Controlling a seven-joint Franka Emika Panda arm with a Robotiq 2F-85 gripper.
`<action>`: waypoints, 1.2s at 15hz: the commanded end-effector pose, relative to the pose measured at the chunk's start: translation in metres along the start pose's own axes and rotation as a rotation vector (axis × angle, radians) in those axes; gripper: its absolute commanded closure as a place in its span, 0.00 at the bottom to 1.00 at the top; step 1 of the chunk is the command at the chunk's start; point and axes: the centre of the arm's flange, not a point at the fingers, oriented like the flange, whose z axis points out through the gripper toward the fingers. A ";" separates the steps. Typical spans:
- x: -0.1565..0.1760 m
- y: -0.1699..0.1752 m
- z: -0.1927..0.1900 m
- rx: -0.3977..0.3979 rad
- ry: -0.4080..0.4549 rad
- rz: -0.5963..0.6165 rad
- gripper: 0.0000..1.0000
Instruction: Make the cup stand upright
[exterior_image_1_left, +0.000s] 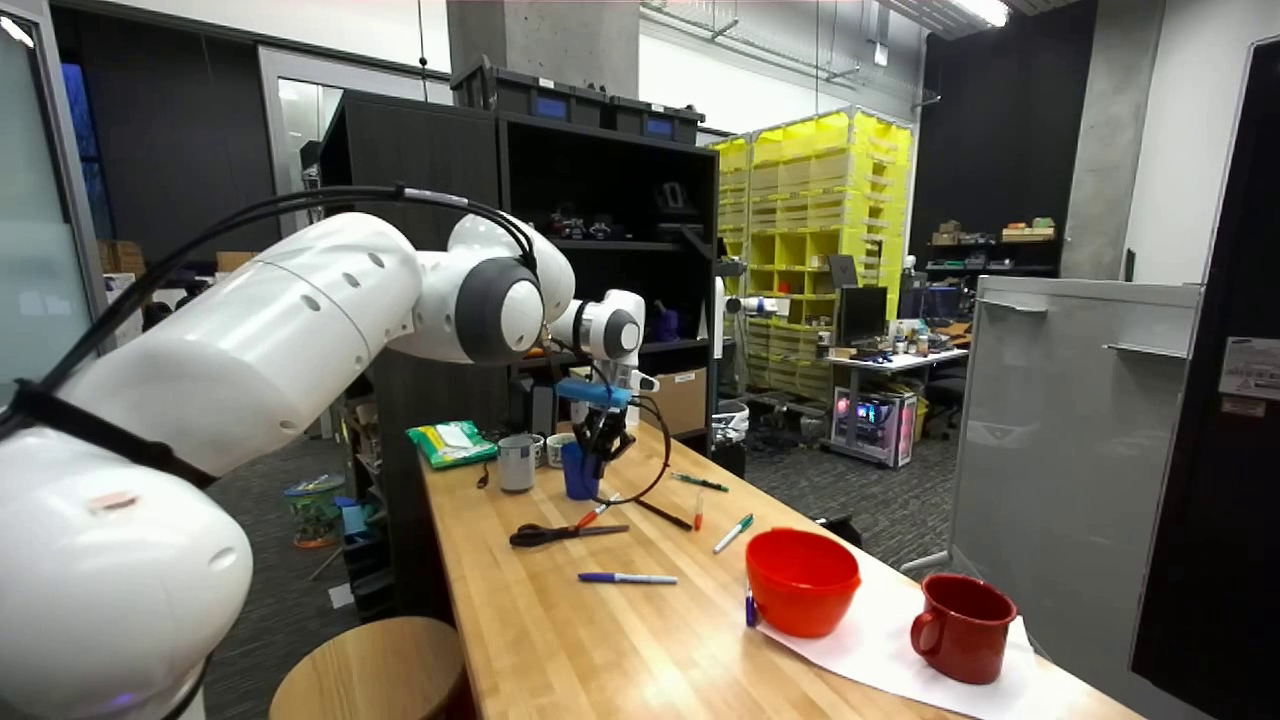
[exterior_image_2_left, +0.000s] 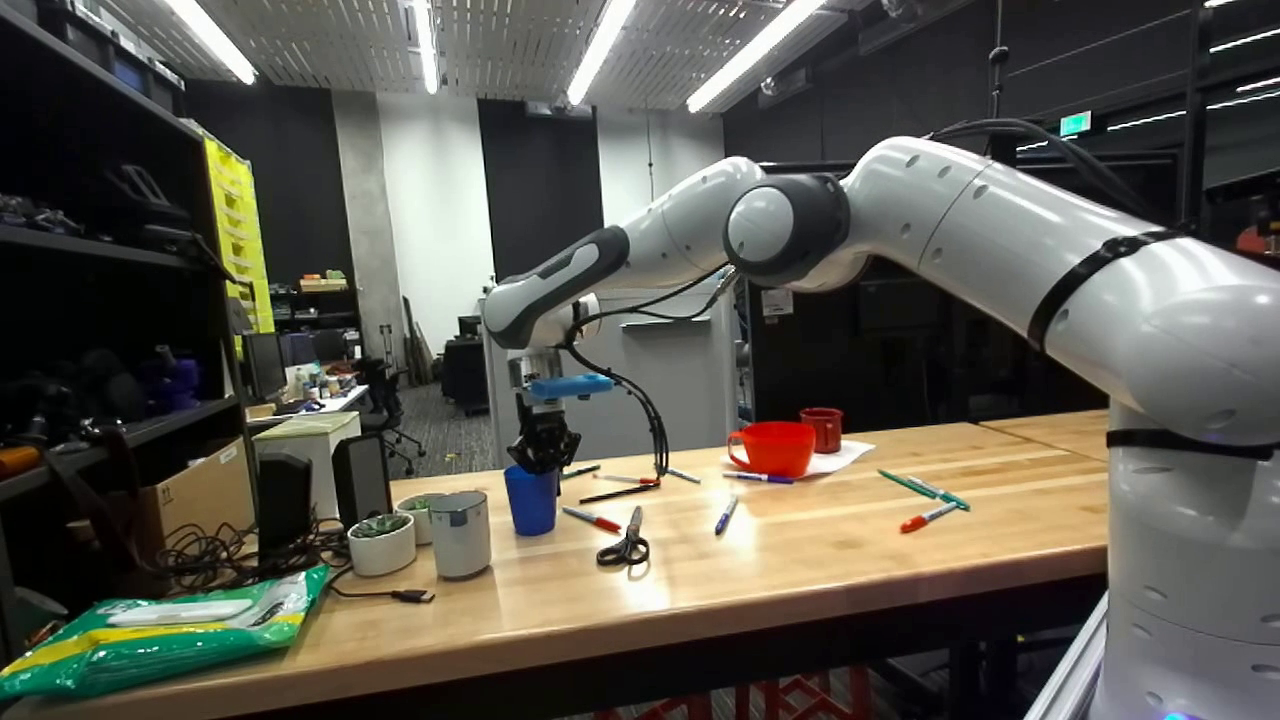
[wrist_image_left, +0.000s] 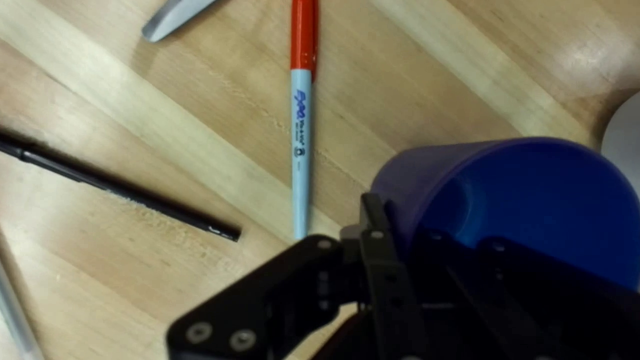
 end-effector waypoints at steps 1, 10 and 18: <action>0.017 -0.004 -0.005 0.005 -0.012 0.013 0.63; -0.002 -0.043 -0.068 -0.022 0.083 -0.037 0.02; -0.094 -0.040 -0.180 -0.225 0.233 0.012 0.00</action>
